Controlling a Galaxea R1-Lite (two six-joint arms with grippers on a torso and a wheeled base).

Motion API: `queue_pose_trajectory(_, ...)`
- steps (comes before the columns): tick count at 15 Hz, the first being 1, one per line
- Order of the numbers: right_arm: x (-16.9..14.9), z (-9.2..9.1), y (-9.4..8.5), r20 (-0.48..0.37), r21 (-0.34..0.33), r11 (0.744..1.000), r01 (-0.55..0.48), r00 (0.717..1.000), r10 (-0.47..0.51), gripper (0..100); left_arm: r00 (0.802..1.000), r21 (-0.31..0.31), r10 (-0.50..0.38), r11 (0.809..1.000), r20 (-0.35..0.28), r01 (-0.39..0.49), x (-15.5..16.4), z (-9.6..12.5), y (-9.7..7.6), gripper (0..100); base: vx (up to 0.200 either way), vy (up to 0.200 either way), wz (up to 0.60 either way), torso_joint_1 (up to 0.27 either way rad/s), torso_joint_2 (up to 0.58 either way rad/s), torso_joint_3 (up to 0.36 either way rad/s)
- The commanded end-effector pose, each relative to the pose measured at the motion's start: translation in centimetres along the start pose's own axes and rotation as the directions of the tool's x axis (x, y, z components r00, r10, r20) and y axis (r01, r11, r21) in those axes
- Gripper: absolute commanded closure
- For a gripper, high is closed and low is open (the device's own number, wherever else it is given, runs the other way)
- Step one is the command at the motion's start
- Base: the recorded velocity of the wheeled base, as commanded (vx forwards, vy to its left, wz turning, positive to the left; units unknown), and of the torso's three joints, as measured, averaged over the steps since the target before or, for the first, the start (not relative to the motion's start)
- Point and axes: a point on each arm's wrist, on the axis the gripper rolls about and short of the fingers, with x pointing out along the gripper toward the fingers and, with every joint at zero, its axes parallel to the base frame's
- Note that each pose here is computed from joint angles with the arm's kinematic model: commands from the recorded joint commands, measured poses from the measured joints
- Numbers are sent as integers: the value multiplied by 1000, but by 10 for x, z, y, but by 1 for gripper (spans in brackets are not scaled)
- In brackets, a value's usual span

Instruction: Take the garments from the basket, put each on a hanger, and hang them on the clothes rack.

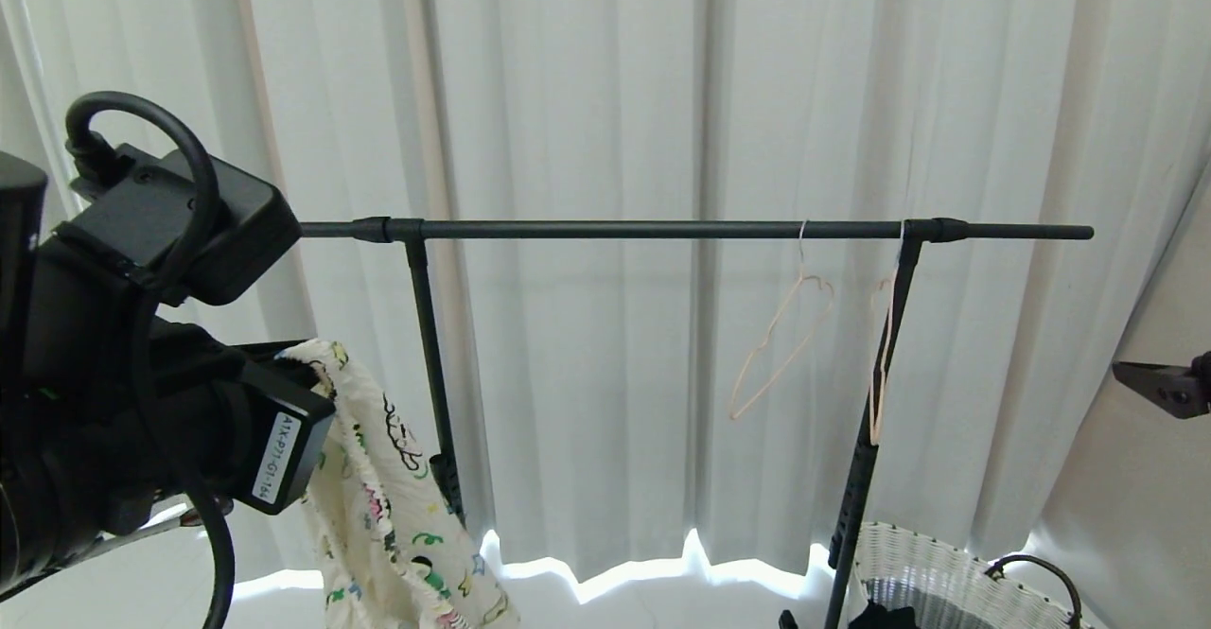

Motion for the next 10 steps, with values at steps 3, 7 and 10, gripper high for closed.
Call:
queue_pose_trajectory(3,10,1,4,-17,-5,1000,-1,1000,1,0,1000,1,-4,1000,-1,4,1,0,-1,100,200,0,0,14,5,-4)
queue_pose_trajectory(7,27,0,11,-69,43,999,-3,998,6,0,1000,5,-4,1000,-6,4,1,-1,-2,100,200,0,0,4,-1,-1)
queue_pose_trajectory(10,51,-4,21,-147,106,994,9,989,7,0,1000,22,-7,1000,-10,8,1,-3,-3,100,67,0,0,1,1,1)
